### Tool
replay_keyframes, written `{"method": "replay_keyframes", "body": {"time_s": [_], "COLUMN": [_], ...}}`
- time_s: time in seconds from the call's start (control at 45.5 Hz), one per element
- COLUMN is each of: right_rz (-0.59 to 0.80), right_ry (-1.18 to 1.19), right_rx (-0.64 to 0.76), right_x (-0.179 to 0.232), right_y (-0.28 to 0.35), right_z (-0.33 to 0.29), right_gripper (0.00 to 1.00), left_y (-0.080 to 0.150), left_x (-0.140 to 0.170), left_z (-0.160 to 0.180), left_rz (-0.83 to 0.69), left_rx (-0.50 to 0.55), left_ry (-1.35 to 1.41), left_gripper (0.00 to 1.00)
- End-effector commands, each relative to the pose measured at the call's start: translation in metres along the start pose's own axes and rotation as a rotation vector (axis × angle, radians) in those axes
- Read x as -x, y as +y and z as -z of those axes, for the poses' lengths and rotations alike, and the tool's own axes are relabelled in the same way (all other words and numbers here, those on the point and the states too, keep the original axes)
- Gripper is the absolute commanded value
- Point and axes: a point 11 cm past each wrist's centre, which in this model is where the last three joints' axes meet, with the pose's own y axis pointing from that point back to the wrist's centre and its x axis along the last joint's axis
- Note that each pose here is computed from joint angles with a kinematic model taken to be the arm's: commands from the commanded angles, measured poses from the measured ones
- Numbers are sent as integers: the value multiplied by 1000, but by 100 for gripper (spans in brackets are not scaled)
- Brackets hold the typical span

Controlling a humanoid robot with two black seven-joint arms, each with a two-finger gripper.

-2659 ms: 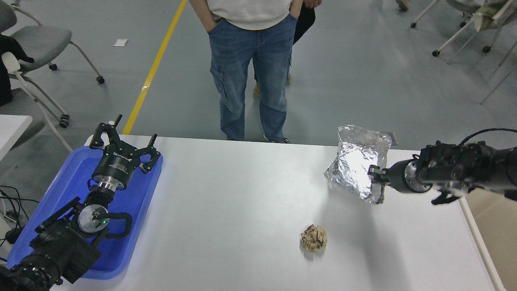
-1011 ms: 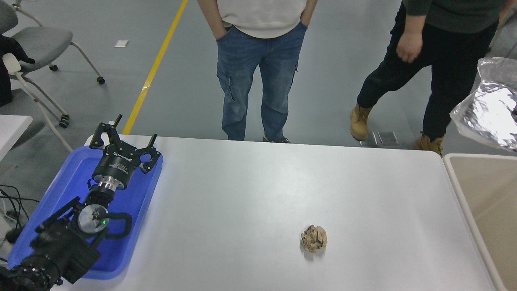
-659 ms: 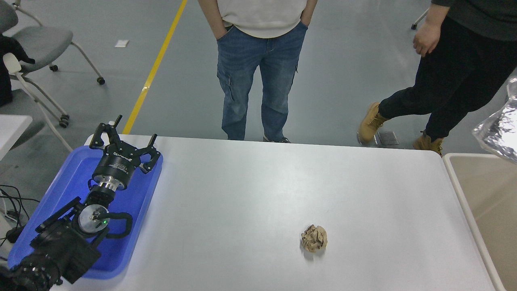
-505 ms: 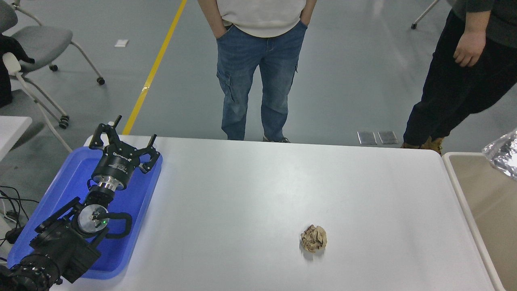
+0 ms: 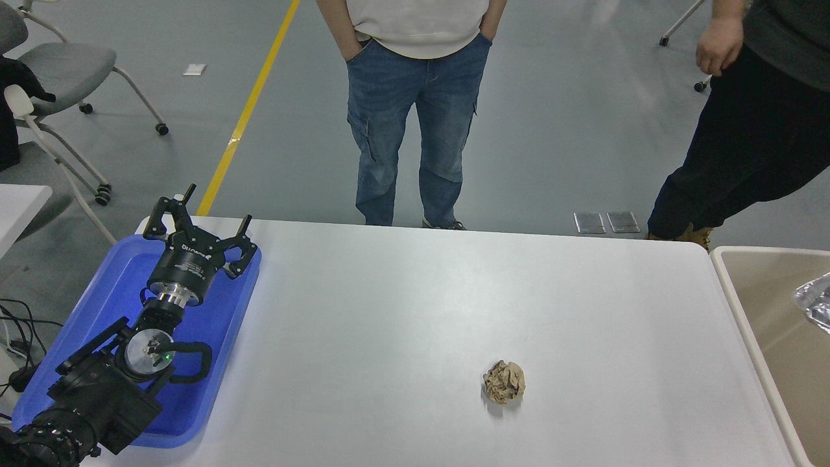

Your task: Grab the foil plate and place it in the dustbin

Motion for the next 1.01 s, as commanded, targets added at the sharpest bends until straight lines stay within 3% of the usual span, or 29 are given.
{"method": "replay_keyframes", "body": {"time_s": [0.0,0.418,0.44,0.484,0.703,0.901,0.989], "right_rz": [34,43,43,41,1,-37,-63], "right_ry": [-16,-23,-23,-24,-27,-51,-73], "right_rx": [18,13,13,13,8,-22,-50], "right_x": [39,45,45,44,37,13,-6], "right_y": [-5,-6,-6,-6,-6,-4,-1], "right_z": [-13,-9,-9,-9,-7,10,23], "right_gripper": [0,0,4,26,74,98,100], "left_y": [0,0,0,0,0,0,0], "left_x": [0,0,0,0,0,0,0], "left_z": [0,0,0,0,0,0,0], "left_rz": [0,0,0,1,0,0,0], "left_rx": [1,-2,0,-1,0,0,0], "left_ry": [0,-1,0,-1,0,0,0], "left_gripper": [100,100,100,100,100,100,100]}}
